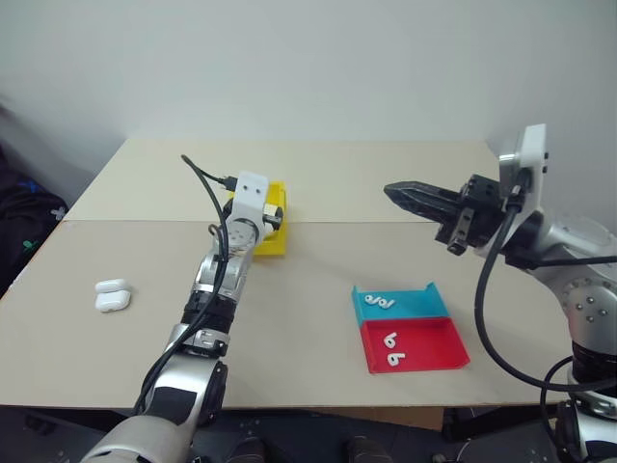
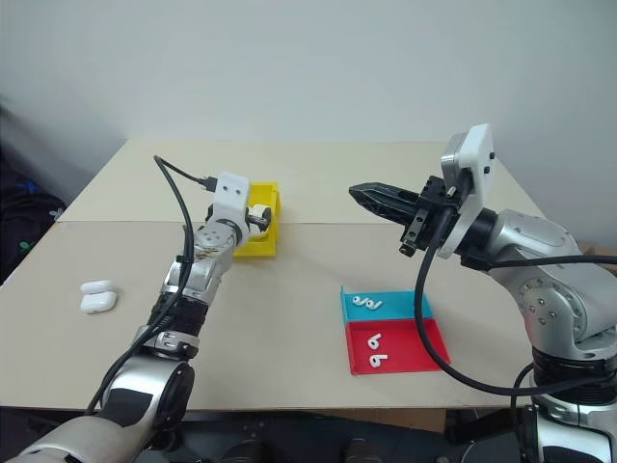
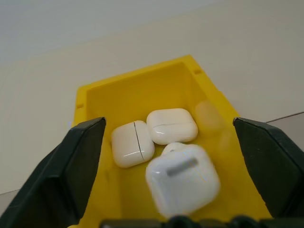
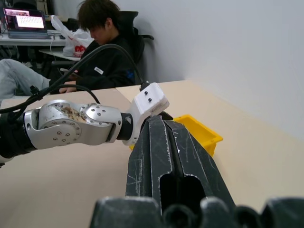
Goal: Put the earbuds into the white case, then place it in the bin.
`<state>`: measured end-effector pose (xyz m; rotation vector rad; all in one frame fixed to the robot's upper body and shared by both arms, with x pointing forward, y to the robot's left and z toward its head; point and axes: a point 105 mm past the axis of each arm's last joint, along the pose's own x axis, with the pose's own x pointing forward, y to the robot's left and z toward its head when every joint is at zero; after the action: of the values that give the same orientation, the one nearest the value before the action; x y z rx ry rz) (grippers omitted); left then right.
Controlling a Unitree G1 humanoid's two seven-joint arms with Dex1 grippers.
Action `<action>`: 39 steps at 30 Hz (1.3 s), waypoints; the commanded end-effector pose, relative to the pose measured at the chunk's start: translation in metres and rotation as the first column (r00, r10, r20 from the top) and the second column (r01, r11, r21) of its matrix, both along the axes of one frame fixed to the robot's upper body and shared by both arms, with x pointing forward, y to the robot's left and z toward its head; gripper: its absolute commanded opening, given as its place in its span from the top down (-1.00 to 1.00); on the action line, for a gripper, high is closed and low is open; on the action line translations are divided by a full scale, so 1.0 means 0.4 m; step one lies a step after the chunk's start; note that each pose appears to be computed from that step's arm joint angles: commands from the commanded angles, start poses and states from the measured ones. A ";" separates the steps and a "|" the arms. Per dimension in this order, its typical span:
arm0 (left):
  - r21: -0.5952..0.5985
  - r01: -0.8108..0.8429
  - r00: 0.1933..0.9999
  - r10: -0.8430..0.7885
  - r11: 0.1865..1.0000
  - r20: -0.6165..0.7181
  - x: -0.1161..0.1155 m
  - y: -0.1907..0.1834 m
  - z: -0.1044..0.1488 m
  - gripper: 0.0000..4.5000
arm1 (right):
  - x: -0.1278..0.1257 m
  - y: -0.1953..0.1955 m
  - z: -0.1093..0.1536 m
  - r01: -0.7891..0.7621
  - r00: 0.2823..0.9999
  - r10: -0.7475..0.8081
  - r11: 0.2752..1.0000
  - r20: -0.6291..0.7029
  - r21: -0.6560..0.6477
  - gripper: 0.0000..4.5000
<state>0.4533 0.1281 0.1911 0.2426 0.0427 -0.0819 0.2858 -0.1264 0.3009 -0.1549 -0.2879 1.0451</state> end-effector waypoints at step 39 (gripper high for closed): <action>0.114 0.682 0.731 -0.679 0.723 -0.070 -0.613 0.240 0.075 -0.98 | -0.127 -0.329 -0.203 -0.085 0.993 -0.003 0.667 -0.116 -0.740 1.00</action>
<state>0.2118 0.2271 0.2110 0.3618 0.0106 -0.8272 0.2344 -0.2608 0.2116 -0.7990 0.2859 1.1575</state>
